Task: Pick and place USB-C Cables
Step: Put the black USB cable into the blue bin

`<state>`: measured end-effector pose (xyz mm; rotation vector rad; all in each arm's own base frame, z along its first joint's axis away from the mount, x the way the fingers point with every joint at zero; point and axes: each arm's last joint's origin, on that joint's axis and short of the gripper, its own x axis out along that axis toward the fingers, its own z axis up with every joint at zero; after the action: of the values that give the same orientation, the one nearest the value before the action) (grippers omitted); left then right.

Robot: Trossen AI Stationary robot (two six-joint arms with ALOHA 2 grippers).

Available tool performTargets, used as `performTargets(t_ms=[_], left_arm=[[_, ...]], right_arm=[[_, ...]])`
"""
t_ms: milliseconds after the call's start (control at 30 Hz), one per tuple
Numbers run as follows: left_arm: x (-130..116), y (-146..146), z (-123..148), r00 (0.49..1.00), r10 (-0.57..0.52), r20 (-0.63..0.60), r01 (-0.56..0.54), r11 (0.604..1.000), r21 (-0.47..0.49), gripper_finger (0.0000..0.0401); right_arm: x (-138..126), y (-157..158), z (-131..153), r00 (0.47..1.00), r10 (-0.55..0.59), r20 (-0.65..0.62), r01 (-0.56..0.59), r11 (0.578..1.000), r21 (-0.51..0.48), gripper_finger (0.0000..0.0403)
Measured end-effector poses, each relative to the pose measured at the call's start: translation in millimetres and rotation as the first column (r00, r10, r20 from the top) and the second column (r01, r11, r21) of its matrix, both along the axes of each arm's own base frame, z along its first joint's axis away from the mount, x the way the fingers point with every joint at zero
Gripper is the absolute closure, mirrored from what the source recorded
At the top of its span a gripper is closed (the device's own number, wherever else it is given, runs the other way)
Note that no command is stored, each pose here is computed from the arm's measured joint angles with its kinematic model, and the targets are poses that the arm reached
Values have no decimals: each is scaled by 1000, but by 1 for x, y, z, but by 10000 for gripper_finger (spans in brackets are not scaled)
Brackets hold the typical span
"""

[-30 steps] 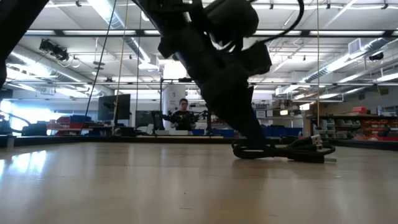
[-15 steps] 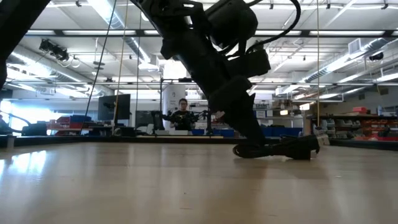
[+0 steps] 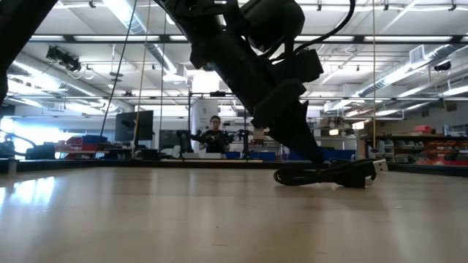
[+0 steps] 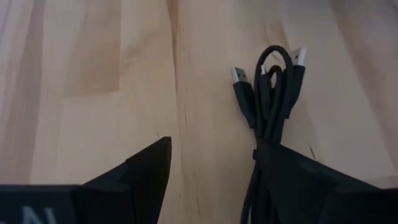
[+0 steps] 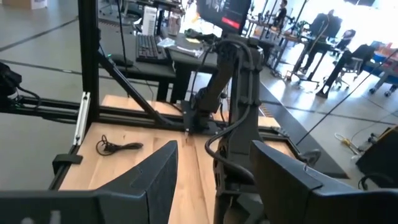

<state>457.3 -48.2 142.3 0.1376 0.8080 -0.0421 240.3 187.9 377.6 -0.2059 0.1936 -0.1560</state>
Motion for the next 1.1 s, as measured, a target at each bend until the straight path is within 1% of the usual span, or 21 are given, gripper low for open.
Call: performTargets(t_ms=[167, 333, 567, 967, 1100], left_arm=[[-2, -2, -2, 999, 29, -29, -30, 999, -29, 154], [-3, -2, -5, 998, 51, -46, -53, 998, -42, 154], [-1, -1, -12, 997, 54, -53, -56, 998, -40, 154], [0, 2, -13, 996, 78, -42, -79, 996, -32, 154], [-1, 1, -13, 993, 106, -45, -108, 992, -59, 154]], right_arm=[[0, 0, 0, 1000, 9, -3, -9, 1000, 0, 197], [0, 1, 0, 999, 35, -5, -35, 999, 22, 199], [0, 3, -1, 996, 85, -11, -84, 995, 57, 198], [0, 3, -1, 997, 77, -8, -76, 992, 100, 201], [0, 3, -8, 997, 72, -9, -71, 991, 114, 201]])
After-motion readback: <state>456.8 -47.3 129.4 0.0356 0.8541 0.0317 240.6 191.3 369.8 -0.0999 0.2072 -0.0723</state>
